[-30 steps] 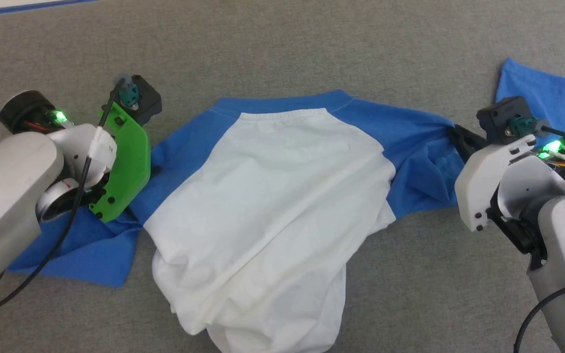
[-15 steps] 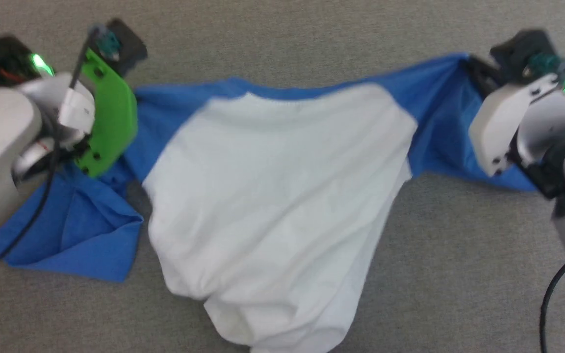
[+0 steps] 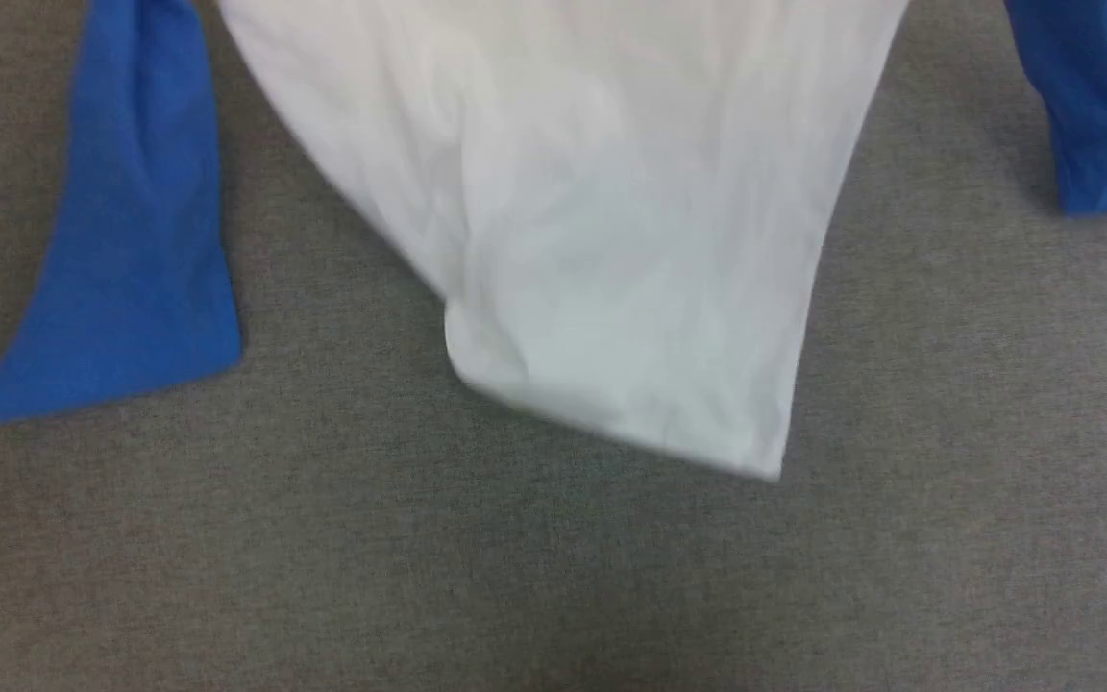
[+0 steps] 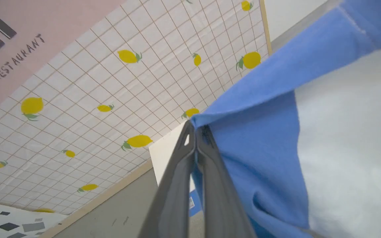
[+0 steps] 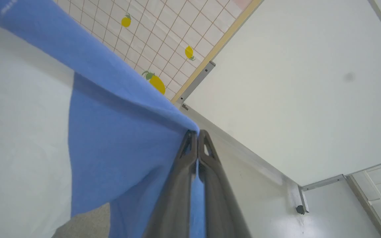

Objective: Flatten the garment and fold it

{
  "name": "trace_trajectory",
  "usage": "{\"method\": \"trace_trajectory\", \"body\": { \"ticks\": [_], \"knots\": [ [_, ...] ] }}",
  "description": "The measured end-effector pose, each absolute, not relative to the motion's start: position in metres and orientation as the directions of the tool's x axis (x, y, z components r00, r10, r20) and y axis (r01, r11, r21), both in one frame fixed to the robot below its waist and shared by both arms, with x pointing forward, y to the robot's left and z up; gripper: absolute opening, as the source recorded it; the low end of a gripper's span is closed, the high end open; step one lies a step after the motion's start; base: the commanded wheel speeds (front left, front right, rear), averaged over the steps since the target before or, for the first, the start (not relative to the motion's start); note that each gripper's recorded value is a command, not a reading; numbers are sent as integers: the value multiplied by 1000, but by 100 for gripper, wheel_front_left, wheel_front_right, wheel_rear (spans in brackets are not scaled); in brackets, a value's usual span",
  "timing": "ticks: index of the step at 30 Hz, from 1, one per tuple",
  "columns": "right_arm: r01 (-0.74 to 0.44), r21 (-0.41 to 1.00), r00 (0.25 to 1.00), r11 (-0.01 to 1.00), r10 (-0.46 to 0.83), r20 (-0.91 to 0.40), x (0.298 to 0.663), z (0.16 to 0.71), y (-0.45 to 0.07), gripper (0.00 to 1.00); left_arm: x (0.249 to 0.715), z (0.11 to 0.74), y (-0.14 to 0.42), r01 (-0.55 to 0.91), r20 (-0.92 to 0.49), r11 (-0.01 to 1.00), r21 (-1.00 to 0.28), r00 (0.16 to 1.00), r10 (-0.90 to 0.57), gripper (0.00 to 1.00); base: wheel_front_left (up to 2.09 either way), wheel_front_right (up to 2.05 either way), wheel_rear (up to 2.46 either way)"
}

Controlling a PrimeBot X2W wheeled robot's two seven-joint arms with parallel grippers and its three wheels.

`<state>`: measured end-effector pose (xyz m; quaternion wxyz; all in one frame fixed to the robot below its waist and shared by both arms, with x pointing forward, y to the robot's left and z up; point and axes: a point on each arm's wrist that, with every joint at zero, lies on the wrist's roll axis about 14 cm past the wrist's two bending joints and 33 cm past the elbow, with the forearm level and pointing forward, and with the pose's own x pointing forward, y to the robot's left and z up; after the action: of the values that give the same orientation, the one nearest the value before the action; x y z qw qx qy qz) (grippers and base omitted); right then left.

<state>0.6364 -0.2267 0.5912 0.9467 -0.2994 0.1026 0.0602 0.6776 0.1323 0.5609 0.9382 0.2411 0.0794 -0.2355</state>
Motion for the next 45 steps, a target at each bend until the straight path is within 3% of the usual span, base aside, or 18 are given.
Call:
{"method": "trace_trajectory", "body": {
  "ticks": [7,13,18,22,27,31,38,45],
  "knots": [
    [-59,-555,997,830,71,-1,679,664,-211,0,709,640,165,224,95,902,369,956,-276,0,0,0,0],
    [42,-543,971,838,95,222,691,733,-195,0,709,710,189,64,388,949,307,903,-187,0,0,0,0],
    [86,-544,949,835,99,301,697,756,-189,0,705,726,196,26,482,956,291,860,-170,0,0,0,0],
    [50,-542,962,839,105,252,708,732,-185,0,712,698,196,51,407,941,336,892,-194,0,0,0,0],
    [-59,-544,990,837,121,79,716,648,-185,0,715,593,193,173,124,895,411,962,-243,0,0,0,0],
    [-156,-502,988,851,135,-77,701,577,-187,0,696,520,192,279,-93,866,415,960,-265,0,0,0,0],
    [-282,-417,948,864,185,-258,635,501,-193,0,625,439,174,460,-355,835,304,867,-349,0,0,0,0],
    [-349,-316,896,882,215,-389,534,470,-206,0,521,408,160,536,-496,833,135,765,-412,0,0,0,0]
  ]
}}
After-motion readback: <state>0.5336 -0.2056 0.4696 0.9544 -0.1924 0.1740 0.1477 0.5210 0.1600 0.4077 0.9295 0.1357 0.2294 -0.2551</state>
